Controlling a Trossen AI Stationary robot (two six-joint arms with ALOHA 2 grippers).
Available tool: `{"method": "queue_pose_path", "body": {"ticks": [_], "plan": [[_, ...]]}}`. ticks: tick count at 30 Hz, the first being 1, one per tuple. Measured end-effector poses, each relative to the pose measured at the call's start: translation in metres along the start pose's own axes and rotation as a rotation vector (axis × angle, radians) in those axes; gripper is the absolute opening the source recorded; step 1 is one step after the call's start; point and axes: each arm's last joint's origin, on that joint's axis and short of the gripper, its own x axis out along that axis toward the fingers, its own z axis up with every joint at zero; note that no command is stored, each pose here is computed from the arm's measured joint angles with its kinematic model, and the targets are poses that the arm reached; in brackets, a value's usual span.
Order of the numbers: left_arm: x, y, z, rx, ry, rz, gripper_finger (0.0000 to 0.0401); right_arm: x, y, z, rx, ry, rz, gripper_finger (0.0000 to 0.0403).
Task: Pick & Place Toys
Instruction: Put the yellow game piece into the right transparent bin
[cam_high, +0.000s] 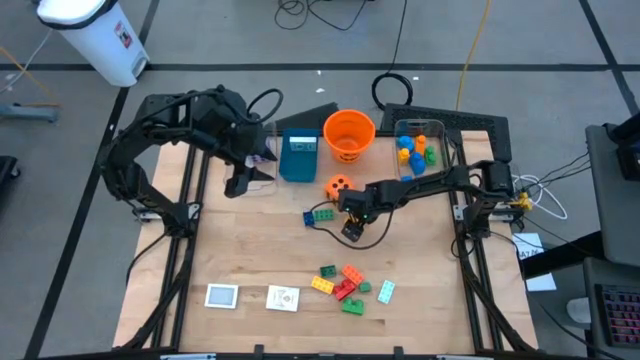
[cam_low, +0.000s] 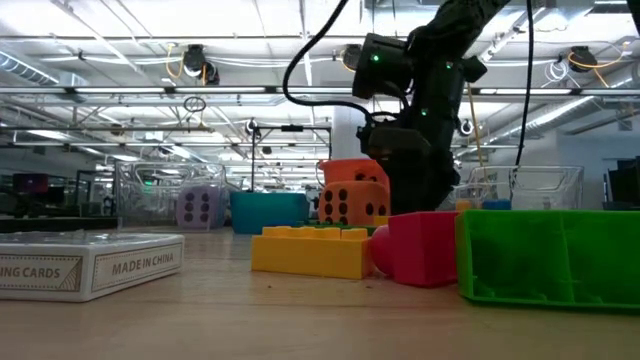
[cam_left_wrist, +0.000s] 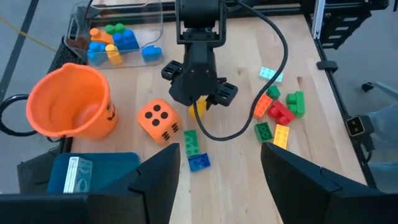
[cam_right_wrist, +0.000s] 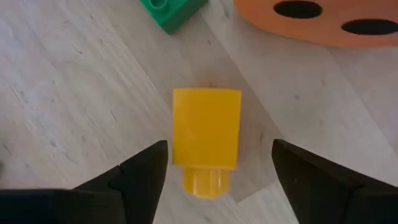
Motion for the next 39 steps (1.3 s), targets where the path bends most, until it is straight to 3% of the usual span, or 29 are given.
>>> {"method": "queue_pose_path", "body": {"ticks": [11, 18, 23, 28, 34, 39], "plan": [[0.000, 0.001, 0.006, -0.021, -0.060, 0.012, 0.0234, -0.007, -0.004, -0.001, -0.102, -0.007, 0.004, 0.0129], [0.000, 0.002, 0.008, -0.021, -0.079, 0.041, 0.0234, -0.071, -0.022, 0.007, -0.115, -0.186, 0.030, 0.0129], [-0.001, 0.003, 0.010, -0.018, -0.102, 0.069, 0.0234, -0.131, -0.053, -0.004, -0.086, -0.325, -0.101, 0.0141], [-0.001, 0.003, 0.011, -0.017, -0.109, 0.072, 0.0234, -0.173, -0.093, -0.027, 0.032, -0.348, -0.251, 0.0137], [-0.002, 0.005, 0.015, 0.009, -0.146, 0.083, 0.0234, -0.193, -0.132, -0.046, 0.229, -0.286, -0.356, 0.0136], [-0.003, 0.011, 0.015, -0.001, -0.157, 0.103, 0.0234, -0.173, -0.151, -0.044, 0.286, -0.202, -0.359, 0.0136]]}}
